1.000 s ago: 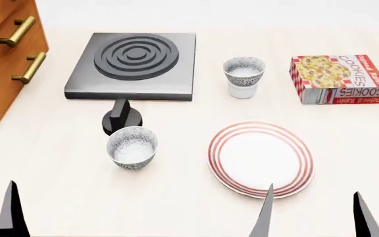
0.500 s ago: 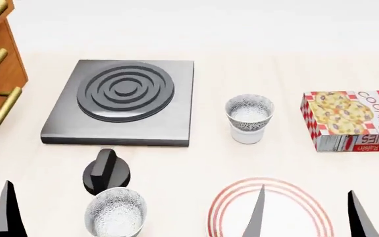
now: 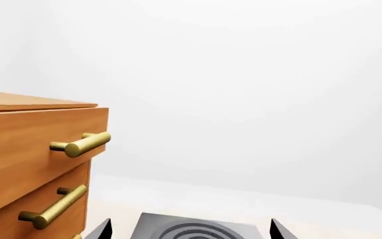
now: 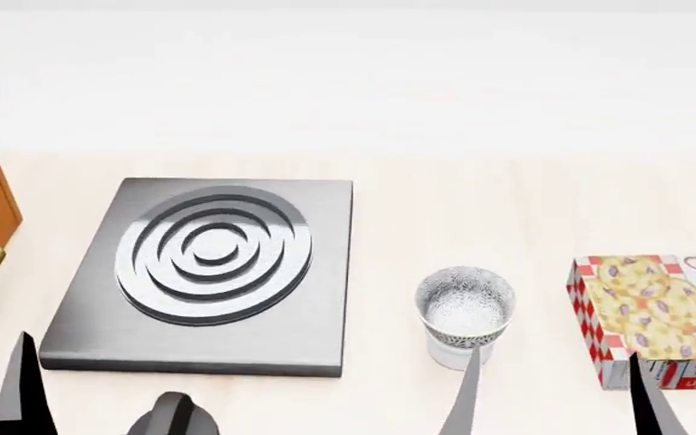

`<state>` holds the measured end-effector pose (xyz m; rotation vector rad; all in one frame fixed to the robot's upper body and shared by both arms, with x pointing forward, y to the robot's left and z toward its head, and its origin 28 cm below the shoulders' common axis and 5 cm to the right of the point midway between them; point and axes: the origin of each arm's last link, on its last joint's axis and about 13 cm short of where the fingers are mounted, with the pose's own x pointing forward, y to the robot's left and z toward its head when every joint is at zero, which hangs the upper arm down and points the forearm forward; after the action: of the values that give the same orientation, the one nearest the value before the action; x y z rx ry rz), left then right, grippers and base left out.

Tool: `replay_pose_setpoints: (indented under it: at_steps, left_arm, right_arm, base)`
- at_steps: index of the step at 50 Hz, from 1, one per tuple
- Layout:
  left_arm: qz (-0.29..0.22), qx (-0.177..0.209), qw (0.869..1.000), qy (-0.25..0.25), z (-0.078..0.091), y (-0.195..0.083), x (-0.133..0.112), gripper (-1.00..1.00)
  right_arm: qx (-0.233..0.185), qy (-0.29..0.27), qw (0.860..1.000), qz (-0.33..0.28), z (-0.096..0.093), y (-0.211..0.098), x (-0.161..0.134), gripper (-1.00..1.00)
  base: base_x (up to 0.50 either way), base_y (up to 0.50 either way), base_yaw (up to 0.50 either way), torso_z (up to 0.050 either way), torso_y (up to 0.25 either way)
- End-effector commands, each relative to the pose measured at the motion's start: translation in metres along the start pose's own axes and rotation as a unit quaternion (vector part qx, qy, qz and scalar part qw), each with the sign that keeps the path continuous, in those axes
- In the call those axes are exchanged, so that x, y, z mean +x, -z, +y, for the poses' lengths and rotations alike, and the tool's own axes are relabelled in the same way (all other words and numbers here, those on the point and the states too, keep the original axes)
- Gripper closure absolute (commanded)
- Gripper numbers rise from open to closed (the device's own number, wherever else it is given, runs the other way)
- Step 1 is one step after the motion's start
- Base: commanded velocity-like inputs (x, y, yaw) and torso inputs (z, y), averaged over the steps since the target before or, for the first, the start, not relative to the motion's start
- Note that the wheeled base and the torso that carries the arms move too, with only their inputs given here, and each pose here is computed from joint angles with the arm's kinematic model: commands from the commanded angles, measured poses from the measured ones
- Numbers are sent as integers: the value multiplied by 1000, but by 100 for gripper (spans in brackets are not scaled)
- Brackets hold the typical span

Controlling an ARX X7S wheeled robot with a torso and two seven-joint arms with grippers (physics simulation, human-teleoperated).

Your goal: Pick the akita bowl on the ramekin and place it on the plate.

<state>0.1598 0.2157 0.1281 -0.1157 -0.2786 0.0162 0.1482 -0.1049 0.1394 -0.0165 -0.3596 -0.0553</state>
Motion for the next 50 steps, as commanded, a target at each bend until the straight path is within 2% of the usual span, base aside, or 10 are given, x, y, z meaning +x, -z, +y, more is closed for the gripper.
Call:
replay_pose_setpoints:
  at_steps: [1, 4, 8, 18, 19, 21, 22, 24, 25, 50]
  left_arm:
    - [4, 1, 1000, 2, 0, 0, 0, -100]
    - [3, 3, 1000, 2, 0, 0, 0, -100]
    - [3, 5, 1000, 5, -1, 0, -1, -100]
    - [8, 5, 1000, 0, 0, 2, 1, -100]
    - [-22, -17, 1000, 3, 0, 1, -2, -100]
    - [-13, -11, 1000, 2, 0, 0, -2, -100]
    - [-24, -21, 999, 10, 0, -1, -3, -100]
    - [-14, 0, 1000, 8, 0, 2, -2, -100]
    - [-15, -4, 1000, 8, 0, 2, -2, -100]
    - [-20, 4, 1000, 9, 1, 1, -4, -100]
  right_arm:
    - [0, 0, 1000, 3, 1, 2, 0, -100]
    - [35, -1, 999, -3, -1, 2, -1, -100]
    - [7, 0, 1000, -6, -1, 4, -1, -100]
    - [15, -6, 1000, -5, 0, 5, -1, -100]
    - [13, -6, 1000, -4, 0, 5, -1, -100]
    - [13, -7, 1000, -4, 0, 5, -1, -100]
    - [13, -7, 1000, -5, 0, 4, -1, -100]
    - [13, -6, 1000, -3, -1, 5, -1, -100]
    - [13, -6, 1000, -2, -1, 5, -1, -100]
    - [10, -8, 1000, -1, 0, 6, -1, -100]
  base:
    - [500, 0, 0, 50, 0]
    - [333, 0, 0, 50, 0]
    - [0, 0, 0, 50, 0]
    - [0, 0, 0, 50, 0]
    - [0, 0, 0, 50, 0]
    - [0, 0, 0, 0, 0]
    - [0, 0, 0, 0, 0]
    - [0, 0, 0, 0, 0]
    - [0, 0, 0, 0, 0]
    - [0, 0, 0, 0, -244]
